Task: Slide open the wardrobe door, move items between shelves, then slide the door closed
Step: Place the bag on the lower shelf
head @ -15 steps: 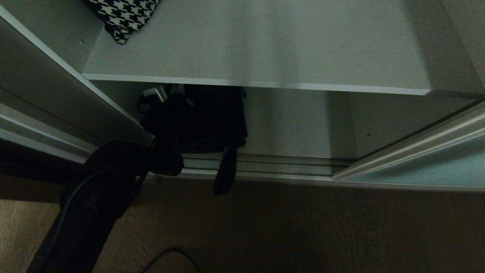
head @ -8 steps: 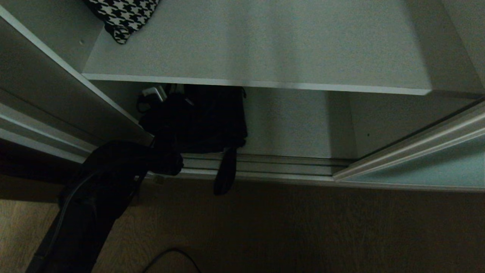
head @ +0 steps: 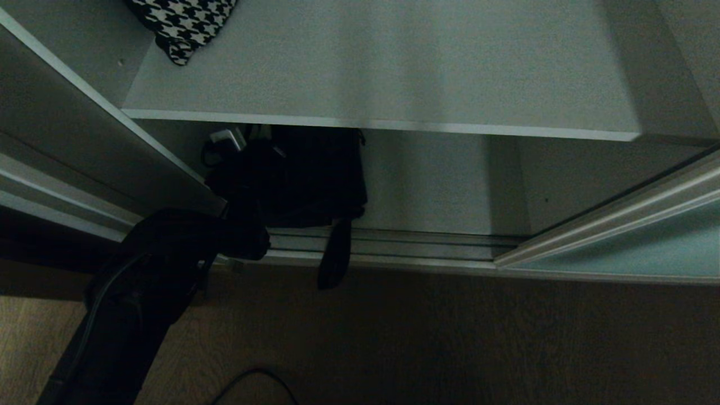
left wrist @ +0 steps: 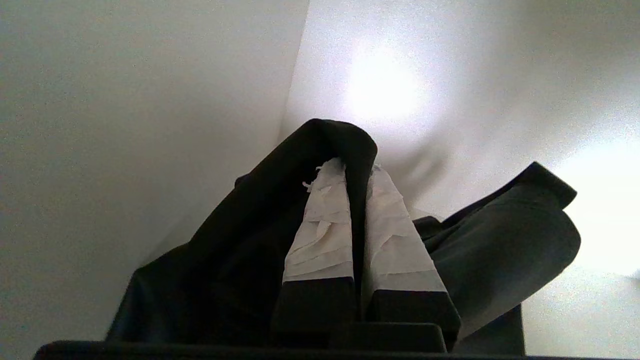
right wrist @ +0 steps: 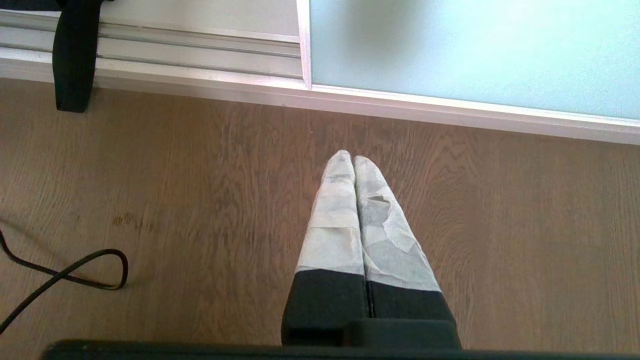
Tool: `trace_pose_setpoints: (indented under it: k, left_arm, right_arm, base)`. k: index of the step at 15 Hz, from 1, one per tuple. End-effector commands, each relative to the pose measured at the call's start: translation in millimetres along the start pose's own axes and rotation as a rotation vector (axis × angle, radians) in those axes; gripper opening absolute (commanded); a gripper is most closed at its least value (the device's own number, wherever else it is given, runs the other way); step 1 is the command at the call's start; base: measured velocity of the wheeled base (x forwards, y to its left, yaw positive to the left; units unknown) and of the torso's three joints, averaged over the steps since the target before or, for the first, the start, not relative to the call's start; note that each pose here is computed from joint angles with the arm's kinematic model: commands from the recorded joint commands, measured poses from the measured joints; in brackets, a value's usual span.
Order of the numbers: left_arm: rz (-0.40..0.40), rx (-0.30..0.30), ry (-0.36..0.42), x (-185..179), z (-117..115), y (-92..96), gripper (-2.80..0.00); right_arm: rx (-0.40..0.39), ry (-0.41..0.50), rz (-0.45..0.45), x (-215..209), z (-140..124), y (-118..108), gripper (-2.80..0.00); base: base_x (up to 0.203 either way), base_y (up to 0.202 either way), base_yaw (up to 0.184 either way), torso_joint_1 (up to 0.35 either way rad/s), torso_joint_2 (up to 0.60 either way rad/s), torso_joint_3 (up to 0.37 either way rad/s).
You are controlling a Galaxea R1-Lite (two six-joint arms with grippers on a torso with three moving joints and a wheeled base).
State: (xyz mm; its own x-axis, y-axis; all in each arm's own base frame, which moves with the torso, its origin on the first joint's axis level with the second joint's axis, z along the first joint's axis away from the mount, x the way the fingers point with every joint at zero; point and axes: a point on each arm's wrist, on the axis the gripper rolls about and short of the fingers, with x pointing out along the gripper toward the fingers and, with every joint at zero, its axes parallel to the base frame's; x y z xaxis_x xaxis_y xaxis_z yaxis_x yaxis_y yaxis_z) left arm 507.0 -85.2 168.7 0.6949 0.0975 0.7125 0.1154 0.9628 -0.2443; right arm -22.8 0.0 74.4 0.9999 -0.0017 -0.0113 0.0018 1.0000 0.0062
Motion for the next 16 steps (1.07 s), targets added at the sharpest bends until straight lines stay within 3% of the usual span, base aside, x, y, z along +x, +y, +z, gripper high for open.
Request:
trace_pose_setpoints:
  k: [1,3,4,12,14,16]
  left_arm:
    - [0.005,0.004,-0.012,0.5,1.9,0.3,-2.80]
    - [0.016,0.041,0.001,-0.5,-1.0,1.1,-2.80]
    - [0.009,0.050,0.015,-2.1,-4.7,1.8,0.00]
    - [-0.005,0.009,-0.068,11.3,24.9,-5.9,0.00]
    - [-0.004,0.006,-0.049,8.2,24.2,-11.1,0.00]
    - [-0.012,0.014,0.026,-5.2,12.4,-16.7,0.00]
  right_arm:
    - [0.000,0.001,0.000,0.1,0.0,0.0,-2.80]
    - [0.000,0.000,0.000,0.0,0.0,0.0,-2.80]
    - [0.000,0.000,0.000,0.0,0.0,0.0,-2.80]
    - [0.000,-0.001,0.000,0.0,0.0,0.0,-2.80]
    - [0.000,0.001,0.000,0.1,0.0,0.0,-2.80]
    - [0.000,0.001,0.000,0.1,0.0,0.0,-2.80]
  base:
    - [0.000,0.000,0.000,0.000,0.00,0.000]
    - [0.000,0.000,0.000,0.000,0.00,0.000]
    - [0.000,0.000,0.000,0.000,0.00,0.000]
    - [0.000,0.000,0.000,0.000,0.00,0.000]
    - [0.000,0.000,0.000,0.000,0.00,0.000]
    - [0.000,0.000,0.000,0.000,0.00,0.000]
